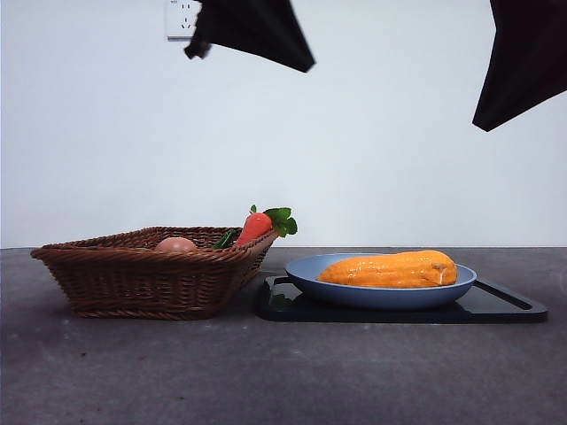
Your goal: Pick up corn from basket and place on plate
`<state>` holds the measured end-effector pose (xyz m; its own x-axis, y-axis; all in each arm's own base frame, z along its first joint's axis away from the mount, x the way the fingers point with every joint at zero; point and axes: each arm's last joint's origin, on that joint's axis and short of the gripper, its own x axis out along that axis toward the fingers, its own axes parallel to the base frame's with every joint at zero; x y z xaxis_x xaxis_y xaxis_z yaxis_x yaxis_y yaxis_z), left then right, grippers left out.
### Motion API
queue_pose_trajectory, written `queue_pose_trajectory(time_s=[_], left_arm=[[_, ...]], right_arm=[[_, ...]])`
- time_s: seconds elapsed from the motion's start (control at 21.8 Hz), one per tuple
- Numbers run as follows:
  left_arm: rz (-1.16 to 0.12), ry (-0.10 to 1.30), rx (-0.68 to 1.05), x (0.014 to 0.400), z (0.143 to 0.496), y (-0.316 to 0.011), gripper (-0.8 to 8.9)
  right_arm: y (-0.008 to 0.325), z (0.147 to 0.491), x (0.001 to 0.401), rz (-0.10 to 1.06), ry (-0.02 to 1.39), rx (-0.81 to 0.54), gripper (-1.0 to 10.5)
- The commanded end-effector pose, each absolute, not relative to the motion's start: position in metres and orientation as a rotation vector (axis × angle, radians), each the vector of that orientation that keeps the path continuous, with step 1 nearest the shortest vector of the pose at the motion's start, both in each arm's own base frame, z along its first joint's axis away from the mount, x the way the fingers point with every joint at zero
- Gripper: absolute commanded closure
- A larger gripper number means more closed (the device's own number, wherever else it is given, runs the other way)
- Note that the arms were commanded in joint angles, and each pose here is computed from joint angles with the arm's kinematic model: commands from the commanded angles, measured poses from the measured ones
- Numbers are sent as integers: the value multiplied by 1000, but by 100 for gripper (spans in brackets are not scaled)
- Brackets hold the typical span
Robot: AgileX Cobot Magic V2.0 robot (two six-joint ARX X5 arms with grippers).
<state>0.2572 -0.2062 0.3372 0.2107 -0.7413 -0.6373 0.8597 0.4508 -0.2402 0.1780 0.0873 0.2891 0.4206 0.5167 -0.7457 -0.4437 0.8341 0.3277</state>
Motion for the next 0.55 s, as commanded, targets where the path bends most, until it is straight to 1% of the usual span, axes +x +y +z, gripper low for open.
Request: queue_pose_trajectory(time_s=[0.05, 0.18, 0.28, 0.41, 0.55], left_arm=[[-1091, 647, 203, 258, 360, -187, 809], [-989, 491, 195, 246, 387, -140, 809], [-891, 391, 173, 229, 395, -105, 809], [-718, 265, 120, 198, 385, -57, 809], [-559, 173, 84, 169, 359, -27, 809]], right_arm=[[89, 289, 180, 601, 965, 92, 945], [89, 289, 180, 600, 966, 91, 945], [89, 289, 180, 600, 966, 91, 945], [89, 289, 180, 600, 966, 91, 945], [89, 289, 180, 601, 966, 91, 945]])
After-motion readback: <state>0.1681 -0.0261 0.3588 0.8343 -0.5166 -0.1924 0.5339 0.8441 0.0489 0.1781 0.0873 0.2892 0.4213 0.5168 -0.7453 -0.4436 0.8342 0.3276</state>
